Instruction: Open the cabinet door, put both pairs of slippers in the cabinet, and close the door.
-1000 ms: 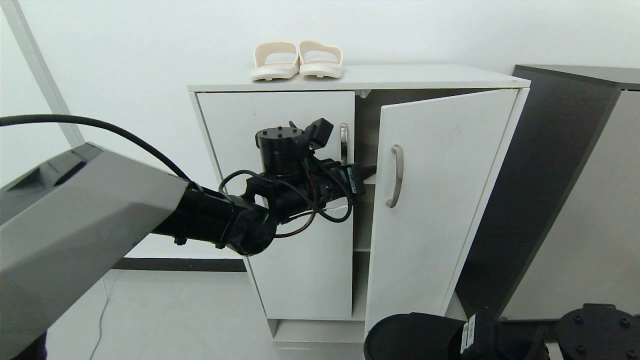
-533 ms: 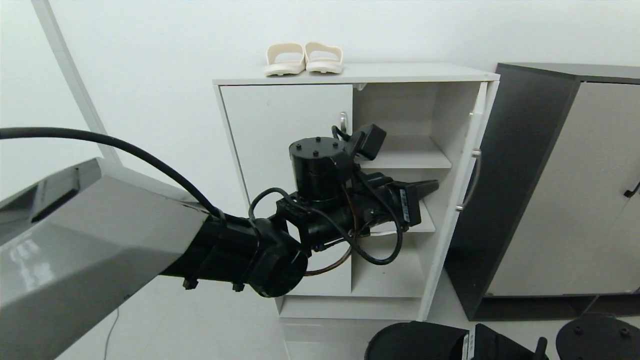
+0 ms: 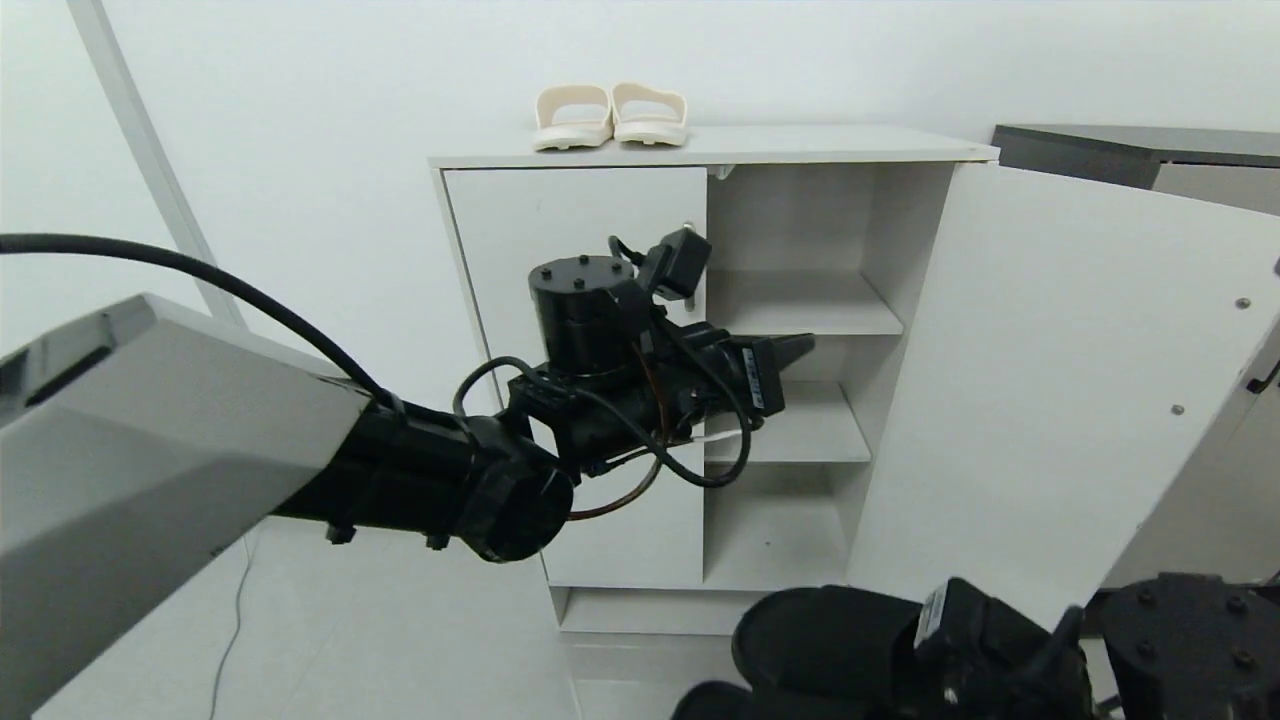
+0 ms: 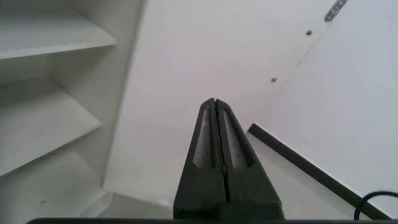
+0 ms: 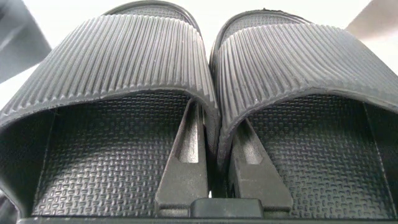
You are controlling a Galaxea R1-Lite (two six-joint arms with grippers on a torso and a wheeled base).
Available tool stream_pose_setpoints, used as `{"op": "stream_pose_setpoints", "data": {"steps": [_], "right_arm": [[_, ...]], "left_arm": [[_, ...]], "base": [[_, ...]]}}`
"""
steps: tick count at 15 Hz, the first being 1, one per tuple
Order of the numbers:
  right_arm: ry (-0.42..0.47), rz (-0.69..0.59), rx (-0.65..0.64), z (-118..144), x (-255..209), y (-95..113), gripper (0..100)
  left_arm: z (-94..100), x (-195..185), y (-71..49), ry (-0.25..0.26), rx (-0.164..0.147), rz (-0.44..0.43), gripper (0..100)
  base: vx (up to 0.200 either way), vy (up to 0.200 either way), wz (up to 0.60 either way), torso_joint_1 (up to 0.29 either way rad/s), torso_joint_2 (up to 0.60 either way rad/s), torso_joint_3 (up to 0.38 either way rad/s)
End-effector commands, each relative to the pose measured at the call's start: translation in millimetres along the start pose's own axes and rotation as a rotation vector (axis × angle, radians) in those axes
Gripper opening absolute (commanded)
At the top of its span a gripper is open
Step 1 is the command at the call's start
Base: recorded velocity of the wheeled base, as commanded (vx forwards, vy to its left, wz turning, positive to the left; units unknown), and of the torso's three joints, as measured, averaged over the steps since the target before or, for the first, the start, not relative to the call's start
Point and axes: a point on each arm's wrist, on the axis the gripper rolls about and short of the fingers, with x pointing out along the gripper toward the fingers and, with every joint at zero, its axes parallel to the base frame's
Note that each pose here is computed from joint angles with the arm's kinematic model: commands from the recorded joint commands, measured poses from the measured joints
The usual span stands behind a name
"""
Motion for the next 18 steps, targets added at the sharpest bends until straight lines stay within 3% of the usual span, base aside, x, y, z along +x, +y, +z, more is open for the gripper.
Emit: {"op": "stream_pose_setpoints", "data": {"steps": [1,3,5,7,9,10,11,12,14,15,18], "right_arm": [[-0.053,-0.182,0.061,15.1,19.3,-33.5,0],[-0.129,-0.341,0.138,27.6,34.3,-61.9,0],[-0.186,-0.428,0.213,35.1,52.9,-92.1,0],[-0.189,-0.508,0.254,35.8,68.5,-116.3,0],[-0.195,-0.599,0.28,37.7,84.2,-133.0,0],[-0.199,-0.613,0.282,38.6,86.4,-135.0,0],[-0.194,-0.636,0.284,37.6,90.6,-137.2,0],[-0.192,-0.66,0.286,37.2,93.6,-139.0,0],[-0.189,-0.668,0.287,36.4,93.8,-139.1,0],[-0.184,-0.674,0.288,35.1,93.6,-138.9,0],[-0.173,-0.691,0.29,31.8,92.0,-138.0,0]], "left_arm": [[37.3,-39.7,8.5,-0.056,0.022,0.079,0],[61.0,-85.3,4.1,-0.074,0.043,0.151,0],[70.8,-138.7,-11.6,-0.065,0.07,0.235,0],[62.5,-185.2,-26.5,-0.057,0.074,0.44,0],[56.0,-230.5,-41.1,-0.105,0.087,0.671,0],[54.0,-239.9,-43.8,-0.112,0.104,0.716,0],[43.4,-274.1,-56.8,-0.133,0.181,0.835,0],[35.2,-292.7,-66.0,-0.151,0.212,0.872,0],[8.2,-324.3,-84.0,-0.165,0.217,0.934,0],[-6.2,-339.2,-91.4,-0.176,0.215,1.005,0],[-43.9,-370.8,-104.3,-0.185,0.226,1.163,0]], "base": [[0.0,0.0,0.0,0.0,0.0,0.0],[0.0,0.0,0.0,0.0,0.0,0.0],[0.0,0.0,0.0,0.0,0.0,0.0],[0.0,0.0,0.0,0.0,0.0,0.0],[0.0,0.0,0.0,0.0,0.0,0.0],[0.0,0.0,0.0,0.0,0.0,0.0],[0.0,0.0,0.0,0.0,0.0,0.0],[0.0,0.0,0.0,0.0,0.0,0.0],[0.0,0.0,0.0,0.0,0.0,0.0],[0.0,0.0,0.0,0.0,0.0,0.0],[0.0,0.0,0.0,0.0,0.0,0.0]]}}
